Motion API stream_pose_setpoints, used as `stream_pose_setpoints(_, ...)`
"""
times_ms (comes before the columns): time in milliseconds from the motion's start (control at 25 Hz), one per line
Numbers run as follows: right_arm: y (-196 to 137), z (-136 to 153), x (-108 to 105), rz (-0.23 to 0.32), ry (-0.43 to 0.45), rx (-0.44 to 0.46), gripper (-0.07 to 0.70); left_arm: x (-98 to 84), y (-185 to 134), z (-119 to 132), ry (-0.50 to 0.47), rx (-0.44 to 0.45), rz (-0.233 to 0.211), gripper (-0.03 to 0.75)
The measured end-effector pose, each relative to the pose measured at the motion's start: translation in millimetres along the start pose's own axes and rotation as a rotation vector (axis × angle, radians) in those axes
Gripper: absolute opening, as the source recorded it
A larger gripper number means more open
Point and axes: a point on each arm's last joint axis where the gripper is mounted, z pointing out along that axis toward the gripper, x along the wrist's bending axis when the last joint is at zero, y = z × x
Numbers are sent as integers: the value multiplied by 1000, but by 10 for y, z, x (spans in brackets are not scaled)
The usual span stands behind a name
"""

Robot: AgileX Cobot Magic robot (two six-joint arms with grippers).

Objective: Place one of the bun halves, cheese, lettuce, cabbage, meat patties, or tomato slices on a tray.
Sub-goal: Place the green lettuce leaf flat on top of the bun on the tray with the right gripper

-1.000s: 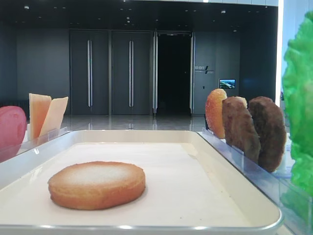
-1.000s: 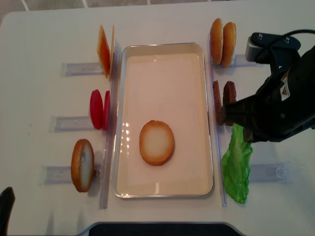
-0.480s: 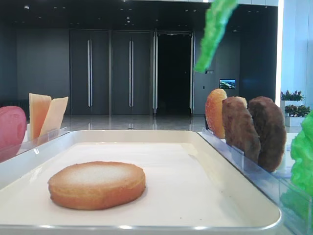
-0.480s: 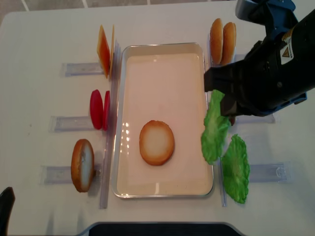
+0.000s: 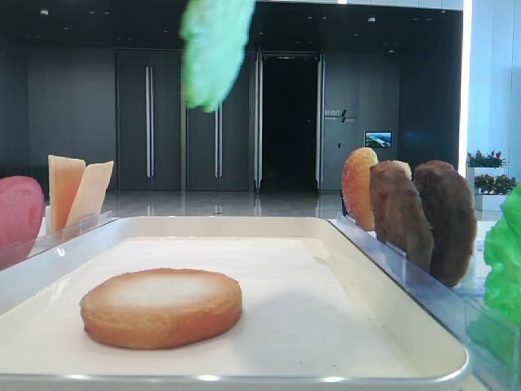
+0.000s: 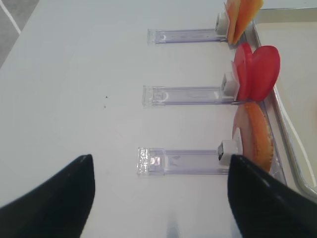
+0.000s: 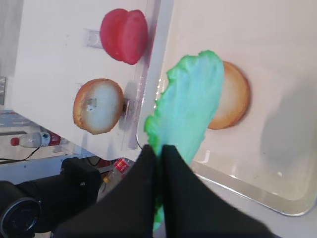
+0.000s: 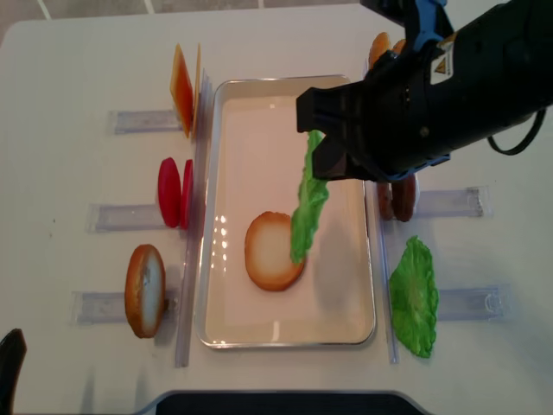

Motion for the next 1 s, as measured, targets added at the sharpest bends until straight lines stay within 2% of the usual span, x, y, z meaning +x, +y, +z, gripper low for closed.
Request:
stream_pose_setpoints(320, 110, 485, -18, 10, 106, 83, 25, 0, 0, 0, 0, 0, 0, 640)
stream_pose_setpoints(640, 188, 771, -43, 14, 178, 86, 25, 0, 0, 0, 0, 0, 0, 640)
stream_pose_setpoints(1000, 242, 1053, -150, -1, 174, 85, 25, 0, 0, 0, 0, 0, 0, 640)
